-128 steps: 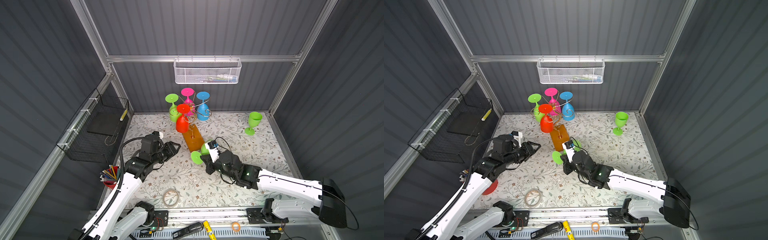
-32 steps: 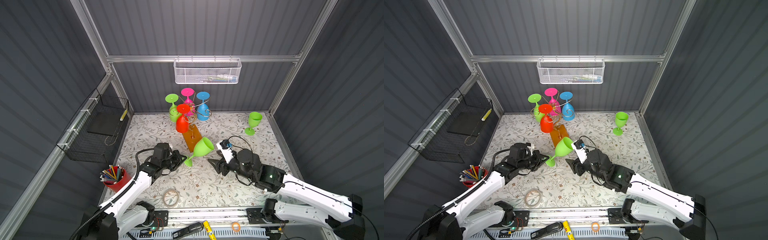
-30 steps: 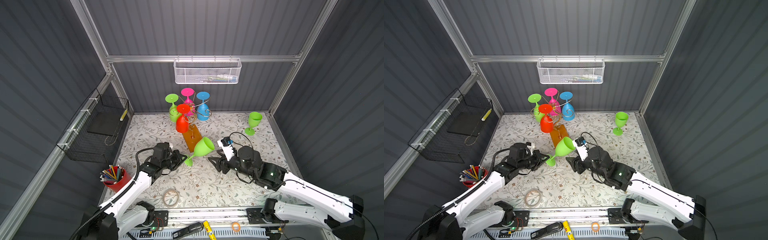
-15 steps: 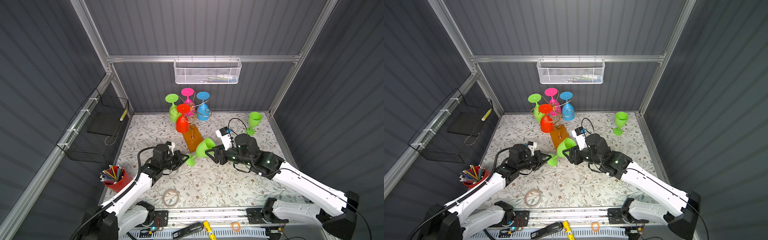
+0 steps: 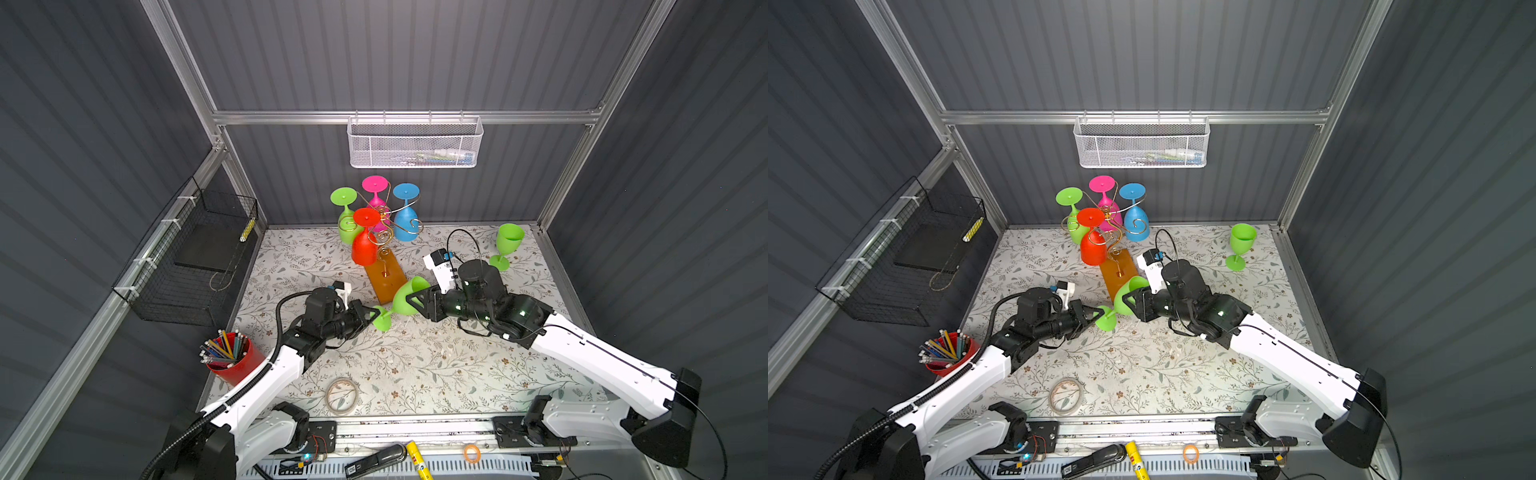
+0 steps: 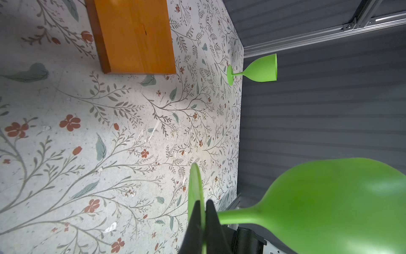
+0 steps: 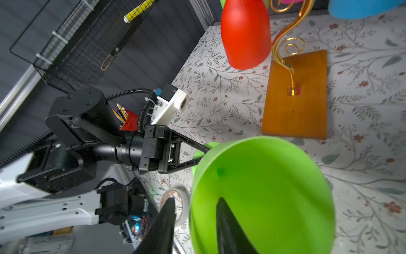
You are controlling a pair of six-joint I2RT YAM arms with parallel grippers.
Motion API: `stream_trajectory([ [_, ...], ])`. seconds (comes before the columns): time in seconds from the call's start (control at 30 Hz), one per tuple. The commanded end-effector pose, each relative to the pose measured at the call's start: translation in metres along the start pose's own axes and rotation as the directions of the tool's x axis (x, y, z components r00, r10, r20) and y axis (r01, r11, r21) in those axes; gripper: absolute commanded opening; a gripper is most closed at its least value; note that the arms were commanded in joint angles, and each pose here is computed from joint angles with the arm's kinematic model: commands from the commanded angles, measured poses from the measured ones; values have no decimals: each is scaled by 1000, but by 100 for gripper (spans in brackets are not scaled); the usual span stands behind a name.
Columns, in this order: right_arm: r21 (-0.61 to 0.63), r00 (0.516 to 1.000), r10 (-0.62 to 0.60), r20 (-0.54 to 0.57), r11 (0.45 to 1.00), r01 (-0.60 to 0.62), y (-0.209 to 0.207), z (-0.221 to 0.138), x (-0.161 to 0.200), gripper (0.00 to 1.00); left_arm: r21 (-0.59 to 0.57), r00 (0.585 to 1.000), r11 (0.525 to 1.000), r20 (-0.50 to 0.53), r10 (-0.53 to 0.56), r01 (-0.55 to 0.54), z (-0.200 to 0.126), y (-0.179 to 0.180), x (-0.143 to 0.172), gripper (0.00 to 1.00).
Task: Take the wine glass off the wine glass rack
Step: Pick up the wine glass from the wine glass rack, then place the wine glass at the top-right of the table.
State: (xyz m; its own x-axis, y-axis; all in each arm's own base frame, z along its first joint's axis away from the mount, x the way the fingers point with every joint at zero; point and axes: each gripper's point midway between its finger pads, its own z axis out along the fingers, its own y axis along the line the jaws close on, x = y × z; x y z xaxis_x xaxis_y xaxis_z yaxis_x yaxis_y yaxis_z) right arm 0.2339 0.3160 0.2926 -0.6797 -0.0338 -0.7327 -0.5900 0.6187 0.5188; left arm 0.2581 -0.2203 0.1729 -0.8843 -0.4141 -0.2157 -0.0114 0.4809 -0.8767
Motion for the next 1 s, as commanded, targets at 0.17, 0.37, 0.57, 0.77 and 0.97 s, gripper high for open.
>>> stream_trajectory([
  [0.17,-27,1000,-6,23,1000,6,9,1,-12,4,23,1000,999,-5,27,-27,-4,-4,4,0],
  [0.37,65,999,-30,9,997,30,-8,-1,-6,0,-16,999,999,6,43,-43,-7,0,2,40],
  [0.57,240,998,-59,-28,969,64,-41,-17,4,0,-63,997,995,23,76,-75,-15,3,1,65],
  [0.77,377,999,-19,-44,926,35,-84,-36,11,0,-91,994,991,30,102,-98,-19,5,0,76],
  [0.97,509,999,33,-11,861,-23,-136,-55,-6,0,-107,991,986,37,129,-125,-23,5,-2,82],
])
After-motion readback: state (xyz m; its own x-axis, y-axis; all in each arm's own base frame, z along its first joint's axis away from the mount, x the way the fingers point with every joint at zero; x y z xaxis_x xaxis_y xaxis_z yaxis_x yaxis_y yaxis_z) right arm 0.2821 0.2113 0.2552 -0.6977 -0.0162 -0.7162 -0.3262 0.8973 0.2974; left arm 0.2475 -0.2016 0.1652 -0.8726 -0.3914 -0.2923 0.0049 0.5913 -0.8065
